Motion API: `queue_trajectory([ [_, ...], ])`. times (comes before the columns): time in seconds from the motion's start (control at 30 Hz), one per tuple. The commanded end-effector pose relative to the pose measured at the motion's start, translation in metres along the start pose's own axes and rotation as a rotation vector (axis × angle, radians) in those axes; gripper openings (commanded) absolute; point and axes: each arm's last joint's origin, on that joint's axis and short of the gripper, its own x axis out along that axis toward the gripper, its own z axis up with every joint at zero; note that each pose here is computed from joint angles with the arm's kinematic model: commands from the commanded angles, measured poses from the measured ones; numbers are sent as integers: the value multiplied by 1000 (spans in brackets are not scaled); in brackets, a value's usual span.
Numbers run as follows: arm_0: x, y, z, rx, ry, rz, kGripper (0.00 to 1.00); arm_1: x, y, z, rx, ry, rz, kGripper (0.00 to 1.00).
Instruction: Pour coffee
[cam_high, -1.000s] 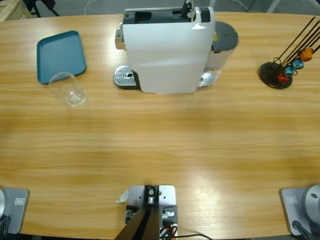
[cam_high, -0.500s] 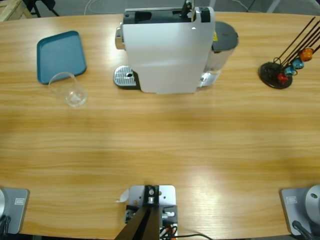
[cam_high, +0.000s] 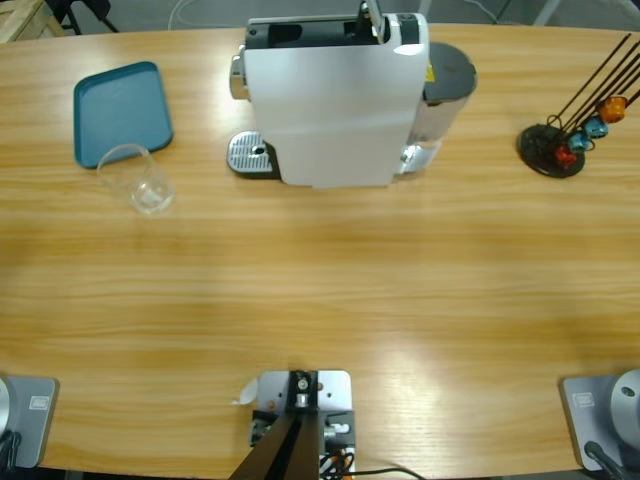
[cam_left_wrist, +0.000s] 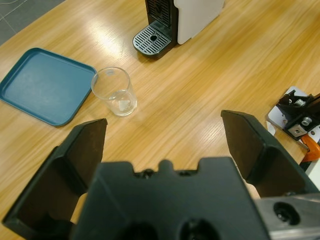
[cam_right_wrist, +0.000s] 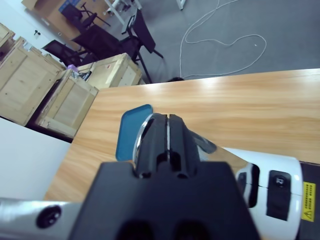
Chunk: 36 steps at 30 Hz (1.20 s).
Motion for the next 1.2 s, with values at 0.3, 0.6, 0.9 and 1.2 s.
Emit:
queue_trajectory([
  [0.3,0,1,-10,-9,16,14,1000,65,11,-89,-95,223,-37,0],
  [0.6,0,1,-10,-8,19,15,1000,85,6,-111,-130,267,-63,0],
  [0.9,1,1,-9,-10,20,20,1000,106,-9,-150,-178,366,-112,0],
  [1.2,2,1,-9,-9,25,22,1000,113,-27,-174,-216,433,-196,0],
])
